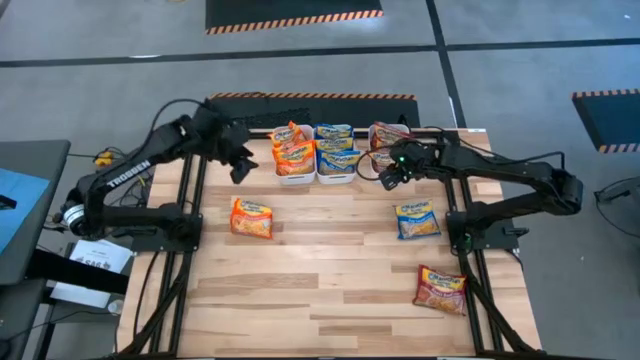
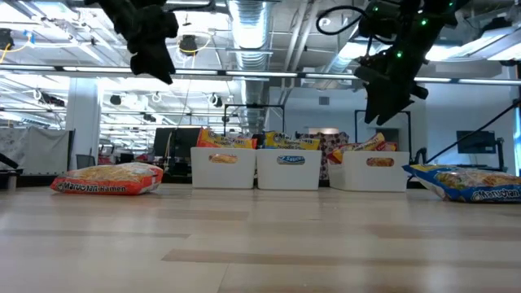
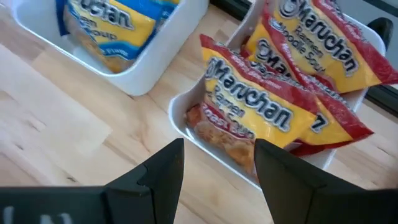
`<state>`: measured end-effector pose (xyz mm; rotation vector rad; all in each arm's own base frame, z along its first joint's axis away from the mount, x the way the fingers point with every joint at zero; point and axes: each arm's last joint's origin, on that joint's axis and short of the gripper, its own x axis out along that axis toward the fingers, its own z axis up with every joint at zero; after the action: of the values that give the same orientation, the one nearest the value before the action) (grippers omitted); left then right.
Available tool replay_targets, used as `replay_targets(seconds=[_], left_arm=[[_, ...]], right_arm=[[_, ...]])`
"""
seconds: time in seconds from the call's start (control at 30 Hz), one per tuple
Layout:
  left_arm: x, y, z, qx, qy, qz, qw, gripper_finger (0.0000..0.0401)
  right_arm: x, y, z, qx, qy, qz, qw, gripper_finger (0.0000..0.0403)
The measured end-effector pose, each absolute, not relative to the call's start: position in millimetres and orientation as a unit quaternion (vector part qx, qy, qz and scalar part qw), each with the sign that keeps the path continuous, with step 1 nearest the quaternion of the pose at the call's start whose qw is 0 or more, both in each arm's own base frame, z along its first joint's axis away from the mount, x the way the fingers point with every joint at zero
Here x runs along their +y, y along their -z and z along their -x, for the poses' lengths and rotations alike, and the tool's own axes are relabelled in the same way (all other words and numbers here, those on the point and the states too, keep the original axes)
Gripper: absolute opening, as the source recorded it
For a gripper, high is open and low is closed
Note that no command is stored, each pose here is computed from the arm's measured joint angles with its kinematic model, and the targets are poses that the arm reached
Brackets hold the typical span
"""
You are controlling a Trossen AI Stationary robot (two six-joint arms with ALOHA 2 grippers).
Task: Sort Maruchan noodles
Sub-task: Put the orange noodle pack into the left white bin
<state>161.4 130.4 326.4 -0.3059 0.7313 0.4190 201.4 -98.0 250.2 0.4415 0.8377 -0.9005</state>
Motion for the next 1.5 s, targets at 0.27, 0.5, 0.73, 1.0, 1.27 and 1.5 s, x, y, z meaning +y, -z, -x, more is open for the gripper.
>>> replay_targets(seconds=[0.27, 0.5, 0.73, 1.0, 1.27, 1.5], left_arm=[[139, -293, -156, 0.426, -0.147, 0.200, 0.870, 0.0196], [135, -241, -161, 0.481, -0.067, 0.193, 0.853, 0.0196], [138, -204, -167, 0.501, -0.061, 0.195, 0.841, 0.0196], [143, -178, -178, 0.526, -0.039, 0.226, 0.819, 0.0196], [137, -150, -192, 0.568, 0.017, 0.233, 0.789, 0.0196], [131, -129, -203, 0.605, 0.034, 0.244, 0.757, 0.0194]], right_arm=[[-89, -250, -207, 0.393, 0.401, -0.198, 0.804, 0.0219], [-79, -250, -211, 0.397, 0.382, -0.188, 0.813, 0.0219], [-73, -250, -213, 0.395, 0.371, -0.186, 0.819, 0.0219], [-73, -251, -215, 0.388, 0.370, -0.187, 0.823, 0.0219], [-73, -251, -215, 0.388, 0.370, -0.187, 0.823, 0.0219], [-73, -251, -215, 0.388, 0.371, -0.186, 0.823, 0.0219]])
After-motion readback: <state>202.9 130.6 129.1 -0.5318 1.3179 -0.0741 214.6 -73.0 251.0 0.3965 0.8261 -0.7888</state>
